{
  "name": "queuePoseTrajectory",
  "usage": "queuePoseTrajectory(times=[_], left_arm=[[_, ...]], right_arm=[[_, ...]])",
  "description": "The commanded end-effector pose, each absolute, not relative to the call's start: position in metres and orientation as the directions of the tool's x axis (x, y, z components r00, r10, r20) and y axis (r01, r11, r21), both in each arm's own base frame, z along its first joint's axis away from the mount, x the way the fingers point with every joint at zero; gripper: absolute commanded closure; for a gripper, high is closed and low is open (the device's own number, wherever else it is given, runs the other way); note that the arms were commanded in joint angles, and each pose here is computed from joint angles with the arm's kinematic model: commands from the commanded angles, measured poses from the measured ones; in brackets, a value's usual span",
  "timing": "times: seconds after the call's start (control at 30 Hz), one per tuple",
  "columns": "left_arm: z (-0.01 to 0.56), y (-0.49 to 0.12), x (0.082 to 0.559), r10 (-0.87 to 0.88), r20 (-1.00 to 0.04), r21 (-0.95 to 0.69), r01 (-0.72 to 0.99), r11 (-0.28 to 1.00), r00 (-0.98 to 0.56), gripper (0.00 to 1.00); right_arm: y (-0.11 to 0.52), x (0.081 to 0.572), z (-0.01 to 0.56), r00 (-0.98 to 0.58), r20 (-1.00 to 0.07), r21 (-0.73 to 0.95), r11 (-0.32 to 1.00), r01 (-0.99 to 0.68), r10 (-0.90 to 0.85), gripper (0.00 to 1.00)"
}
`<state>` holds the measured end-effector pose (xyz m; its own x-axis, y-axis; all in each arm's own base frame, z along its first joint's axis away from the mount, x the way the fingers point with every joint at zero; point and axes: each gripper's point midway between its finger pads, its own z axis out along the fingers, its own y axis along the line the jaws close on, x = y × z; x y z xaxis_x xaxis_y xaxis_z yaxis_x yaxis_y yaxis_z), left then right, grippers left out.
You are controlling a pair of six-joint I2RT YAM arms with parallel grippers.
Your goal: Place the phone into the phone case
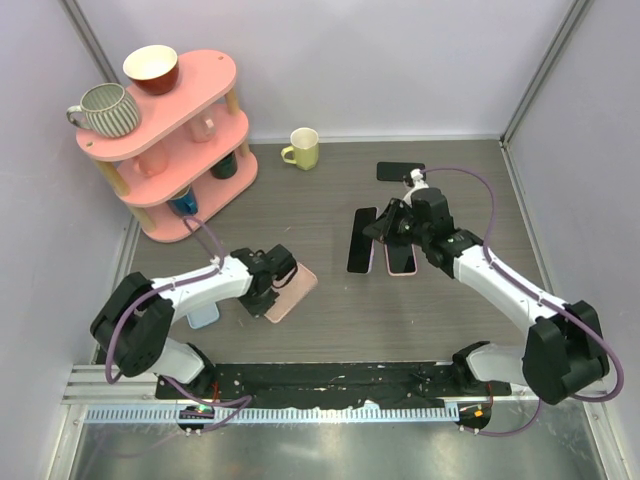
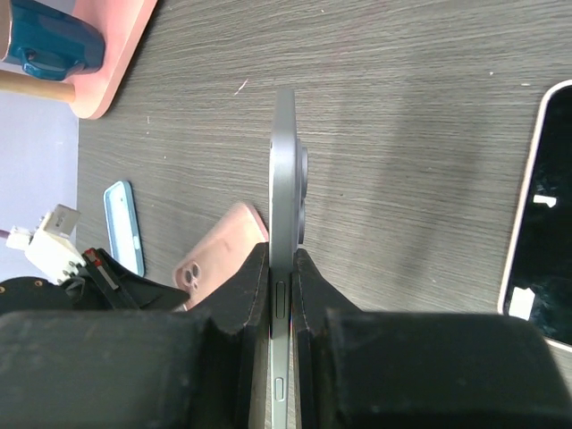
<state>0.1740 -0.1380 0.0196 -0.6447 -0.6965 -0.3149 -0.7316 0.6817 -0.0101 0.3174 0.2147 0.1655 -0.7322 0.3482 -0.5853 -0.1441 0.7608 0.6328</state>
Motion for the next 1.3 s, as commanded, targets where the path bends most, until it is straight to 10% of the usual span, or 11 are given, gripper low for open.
queuePoseTrajectory(times=[0.0, 0.33, 0.57, 0.97, 1.07, 1.17, 1.27], left_arm=[[0.051, -0.147, 0.225, -0.417, -0.482, -0.020, -0.466, 0.884, -0.771, 1.00], [0.086, -0.210, 0.282, 0.149, -0.539, 0.030, 0.157, 0.987, -0.829, 1.00], [0.072, -0.249, 0.273, 0.583, -0.514, 0.012, 0.674, 0.739, -0.629, 1.00], [0.060, -0.286, 0.286, 0.768, -0.563, 0.061, 0.912, 0.407, -0.305, 1.00], [0.058, -0.288, 0.295, 0.785, -0.542, 0.078, 0.912, 0.403, -0.300, 0.84], [0.067, -0.297, 0.296, 0.773, -0.561, 0.056, 0.918, 0.393, -0.297, 0.01], [0.092, -0.304, 0.309, 0.708, -0.635, 0.084, 0.883, 0.462, -0.310, 0.00]], right_arm=[[0.206, 0.323, 0.222, -0.605, -0.710, 0.596, 0.765, -0.242, 0.361, 0.99], [0.177, 0.289, 0.224, -0.564, -0.754, 0.542, 0.804, -0.245, 0.337, 0.99], [0.161, 0.271, 0.227, -0.527, -0.778, 0.520, 0.820, -0.239, 0.340, 0.99], [0.163, 0.246, 0.203, -0.582, -0.729, 0.575, 0.784, -0.234, 0.361, 0.98], [0.166, 0.246, 0.200, -0.594, -0.725, 0.578, 0.778, -0.247, 0.350, 0.98], [0.169, 0.246, 0.195, -0.604, -0.724, 0.573, 0.778, -0.258, 0.333, 0.98], [0.172, 0.245, 0.189, -0.621, -0.720, 0.569, 0.777, -0.271, 0.311, 0.98]])
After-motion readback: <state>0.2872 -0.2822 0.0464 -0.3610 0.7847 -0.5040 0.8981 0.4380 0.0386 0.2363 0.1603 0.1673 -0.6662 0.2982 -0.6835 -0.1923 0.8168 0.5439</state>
